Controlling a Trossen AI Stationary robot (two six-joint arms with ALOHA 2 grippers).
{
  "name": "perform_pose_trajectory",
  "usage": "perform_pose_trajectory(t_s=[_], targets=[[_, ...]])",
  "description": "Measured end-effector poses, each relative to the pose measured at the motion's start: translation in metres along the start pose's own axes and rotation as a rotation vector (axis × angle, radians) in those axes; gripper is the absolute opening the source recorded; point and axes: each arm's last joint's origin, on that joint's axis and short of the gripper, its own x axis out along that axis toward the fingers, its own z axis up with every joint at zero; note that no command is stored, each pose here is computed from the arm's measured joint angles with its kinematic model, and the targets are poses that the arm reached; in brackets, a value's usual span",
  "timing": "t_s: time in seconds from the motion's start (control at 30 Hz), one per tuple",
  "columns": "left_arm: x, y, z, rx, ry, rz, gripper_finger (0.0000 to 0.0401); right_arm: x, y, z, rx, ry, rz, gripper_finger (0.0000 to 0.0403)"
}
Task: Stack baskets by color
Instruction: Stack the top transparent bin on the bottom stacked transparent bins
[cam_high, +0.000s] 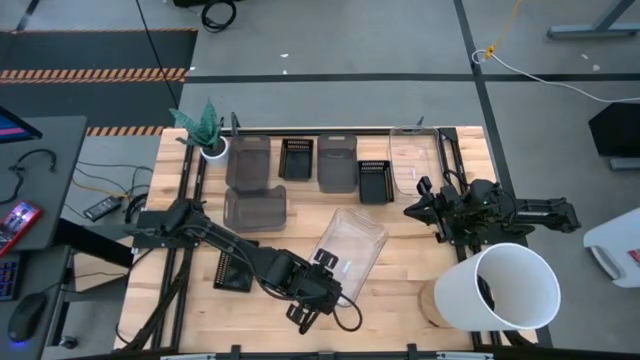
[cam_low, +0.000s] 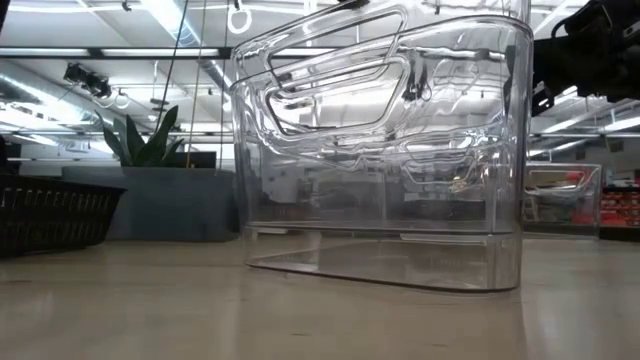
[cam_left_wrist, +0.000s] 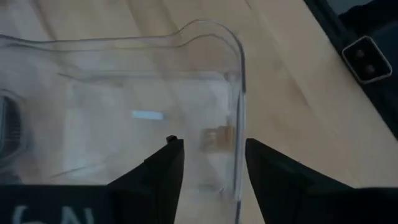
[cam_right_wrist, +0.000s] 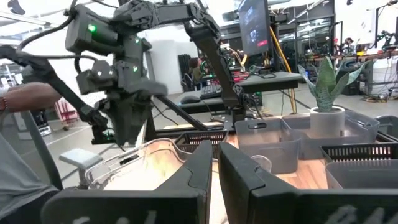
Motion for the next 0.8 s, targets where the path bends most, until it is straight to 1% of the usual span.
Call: perform_pose_trajectory(t_s=[0.07, 0.17, 0.3, 0.4, 0.5, 0.6, 0.67, 0.8], targets=[[-0.011, 0.003, -0.003, 0.016, 0.007, 0.015, 0.0187, 0.000, 0.000, 0.000, 0.000, 0.000, -0.001, 0.0034], [-0.034, 0.011, -0.008, 0.008, 0.006, 0.027, 0.0187, 0.000, 0.000, 0.000, 0.000, 0.000, -0.001, 0.0034], [-0.063, 0.026, -0.017, -0.034, 0.005, 0.036, 0.0173, 0.000, 0.000, 0.000, 0.000, 0.000, -0.001, 0.0034], [-0.078, 0.029, -0.027, -0.037, 0.017, 0.032, 0.0161, 0.000, 0.000, 0.000, 0.000, 0.000, 0.000, 0.0034], [-0.084, 0.027, -0.045, -0.032, 0.034, 0.054, 0.0150, 0.000, 0.000, 0.000, 0.000, 0.000, -0.001, 0.0034], [-0.083, 0.029, -0.066, -0.055, 0.048, 0.137, 0.0141, 0.000, 0.000, 0.000, 0.000, 0.000, 0.000, 0.0034], [-0.084, 0.031, -0.078, -0.089, 0.037, 0.171, 0.0137, 0.000, 0.000, 0.000, 0.000, 0.000, -0.001, 0.0034], [-0.082, 0.034, -0.103, -0.165, 0.046, 0.197, 0.0128, 0.000, 0.000, 0.000, 0.000, 0.000, 0.000, 0.0034]])
